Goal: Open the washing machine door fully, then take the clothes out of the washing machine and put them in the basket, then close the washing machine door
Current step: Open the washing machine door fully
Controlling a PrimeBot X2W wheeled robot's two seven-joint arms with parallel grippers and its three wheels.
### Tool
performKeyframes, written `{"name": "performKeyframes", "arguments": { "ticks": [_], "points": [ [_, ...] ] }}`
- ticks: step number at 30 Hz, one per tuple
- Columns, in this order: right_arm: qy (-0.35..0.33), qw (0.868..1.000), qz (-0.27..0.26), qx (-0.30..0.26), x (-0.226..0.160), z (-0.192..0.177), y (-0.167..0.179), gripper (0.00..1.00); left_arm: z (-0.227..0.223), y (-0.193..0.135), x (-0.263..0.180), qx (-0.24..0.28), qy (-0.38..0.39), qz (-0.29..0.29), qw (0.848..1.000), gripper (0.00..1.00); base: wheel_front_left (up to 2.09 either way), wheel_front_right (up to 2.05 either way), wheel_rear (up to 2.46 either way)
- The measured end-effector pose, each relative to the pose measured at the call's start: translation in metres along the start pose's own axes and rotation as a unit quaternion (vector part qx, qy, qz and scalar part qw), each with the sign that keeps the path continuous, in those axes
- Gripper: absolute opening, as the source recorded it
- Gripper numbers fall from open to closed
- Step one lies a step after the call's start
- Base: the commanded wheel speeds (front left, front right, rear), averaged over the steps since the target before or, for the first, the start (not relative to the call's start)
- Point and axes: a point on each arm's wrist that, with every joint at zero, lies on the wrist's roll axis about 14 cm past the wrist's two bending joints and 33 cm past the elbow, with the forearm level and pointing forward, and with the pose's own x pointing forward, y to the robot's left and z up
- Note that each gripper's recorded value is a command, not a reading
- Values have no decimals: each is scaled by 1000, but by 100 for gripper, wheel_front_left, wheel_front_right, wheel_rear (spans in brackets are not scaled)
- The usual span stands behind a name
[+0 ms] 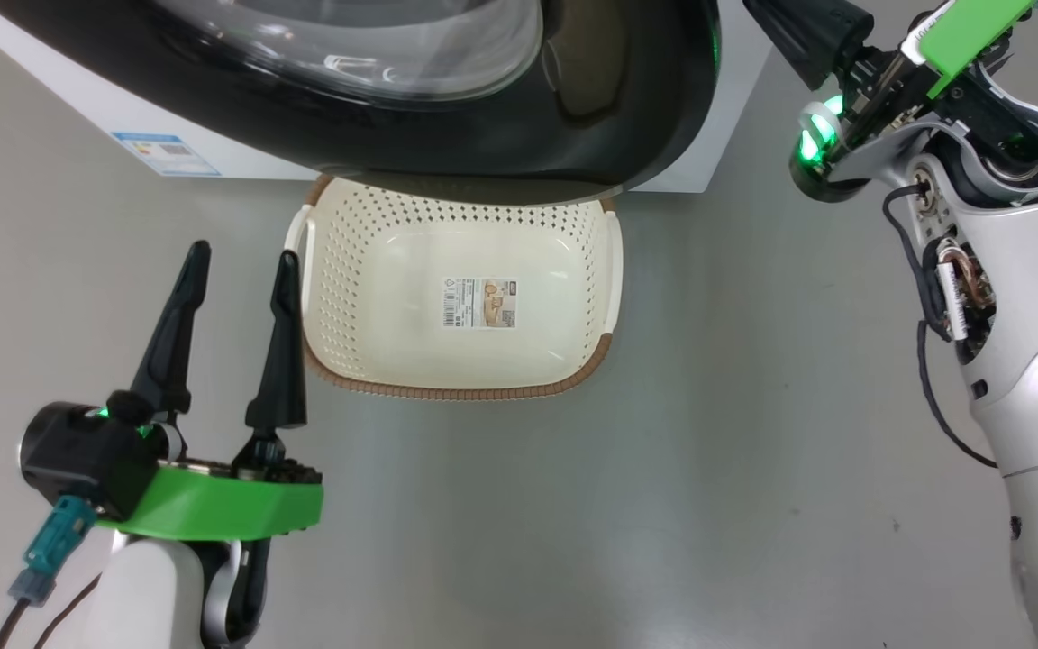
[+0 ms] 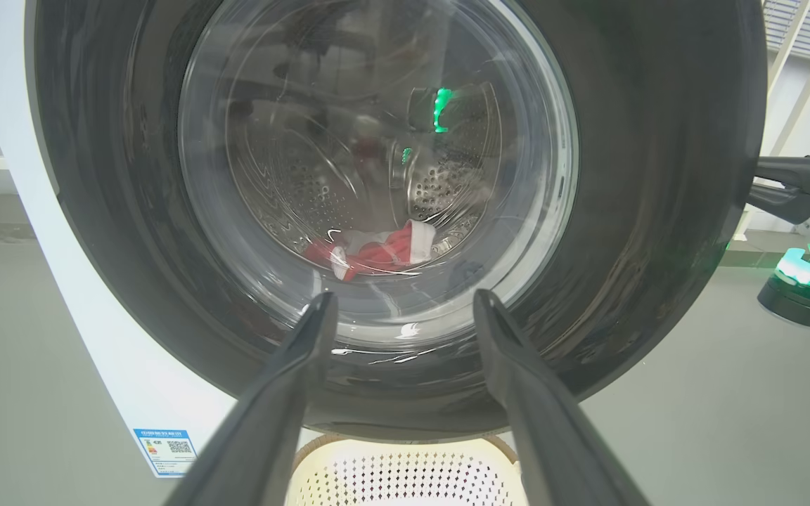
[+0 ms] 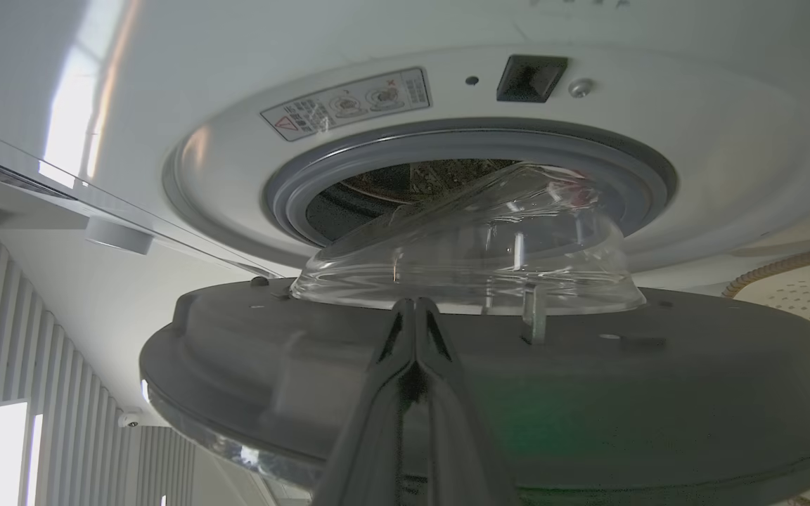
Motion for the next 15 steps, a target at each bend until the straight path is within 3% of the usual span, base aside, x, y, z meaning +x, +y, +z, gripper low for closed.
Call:
{"name": "performKeyframes", "arguments": {
  "ticks": [7, 15],
  "points": [
    [50, 999, -19, -11, 2, -12, -7, 0, 0, 5, -4, 2, 3, 7, 1000, 100, 0, 0, 0],
    [109, 993, -1, -34, 2, -38, 15, 0, 13, 5, -6, 3, -11, 7, 1000, 100, 0, 0, 0]
  ]
}}
